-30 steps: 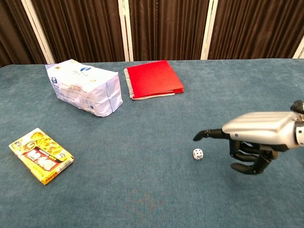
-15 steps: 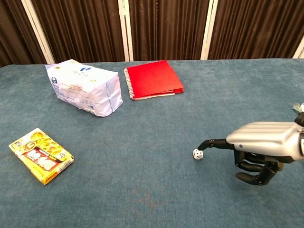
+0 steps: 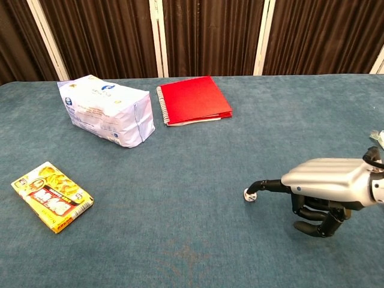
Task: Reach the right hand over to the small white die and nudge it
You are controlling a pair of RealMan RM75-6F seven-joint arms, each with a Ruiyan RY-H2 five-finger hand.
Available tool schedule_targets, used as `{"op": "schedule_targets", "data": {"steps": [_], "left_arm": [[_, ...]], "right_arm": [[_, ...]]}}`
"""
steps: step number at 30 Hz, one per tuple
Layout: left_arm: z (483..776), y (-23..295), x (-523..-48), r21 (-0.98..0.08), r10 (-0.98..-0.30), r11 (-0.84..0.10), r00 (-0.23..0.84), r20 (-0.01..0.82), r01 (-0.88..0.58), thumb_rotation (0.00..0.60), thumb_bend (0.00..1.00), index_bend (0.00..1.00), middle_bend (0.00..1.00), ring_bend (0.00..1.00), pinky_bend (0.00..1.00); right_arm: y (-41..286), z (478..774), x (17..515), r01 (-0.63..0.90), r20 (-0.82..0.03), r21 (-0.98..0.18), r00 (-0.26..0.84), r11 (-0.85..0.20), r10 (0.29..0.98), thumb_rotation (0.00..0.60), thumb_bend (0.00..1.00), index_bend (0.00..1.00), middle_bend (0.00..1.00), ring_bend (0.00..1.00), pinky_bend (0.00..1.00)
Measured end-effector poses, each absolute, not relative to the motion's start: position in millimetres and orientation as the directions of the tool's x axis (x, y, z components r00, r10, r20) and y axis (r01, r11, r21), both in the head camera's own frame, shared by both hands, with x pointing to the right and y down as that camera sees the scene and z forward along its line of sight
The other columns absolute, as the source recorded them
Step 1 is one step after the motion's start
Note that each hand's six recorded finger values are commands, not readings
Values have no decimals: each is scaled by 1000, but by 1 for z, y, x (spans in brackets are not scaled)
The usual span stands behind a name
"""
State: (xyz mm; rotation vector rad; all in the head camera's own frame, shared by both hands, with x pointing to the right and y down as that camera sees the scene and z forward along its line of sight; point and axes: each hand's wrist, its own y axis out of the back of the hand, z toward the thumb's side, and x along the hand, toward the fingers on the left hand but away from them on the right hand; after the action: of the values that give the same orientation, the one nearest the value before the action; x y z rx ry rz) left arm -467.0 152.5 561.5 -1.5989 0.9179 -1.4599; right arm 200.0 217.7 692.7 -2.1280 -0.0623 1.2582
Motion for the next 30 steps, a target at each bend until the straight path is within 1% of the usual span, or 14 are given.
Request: {"op": "schedule_targets", "data": {"steps": [20,26,30], "left_arm": [[562,153,-467,-894,-892,-448,81,445,-9,600,0,0,0,0,0],[563,153,-466,-893,-890,-450,84,447,-8,600,0,0,0,0,0],[563,154,-466,-894,-891,-448,84,446,-9,600,0,0,0,0,0]], "right_arm": [[239,691,208,-297,-787,-513,538,-805,303,600,538,40,861,819,1000],[239,678,207,-275,-758,-542,567,-794,322,600,538,41,861,819,1000],[234,662,207,-242,-724,-577,594,-780,351,600,538,44,861,819,1000]]}}
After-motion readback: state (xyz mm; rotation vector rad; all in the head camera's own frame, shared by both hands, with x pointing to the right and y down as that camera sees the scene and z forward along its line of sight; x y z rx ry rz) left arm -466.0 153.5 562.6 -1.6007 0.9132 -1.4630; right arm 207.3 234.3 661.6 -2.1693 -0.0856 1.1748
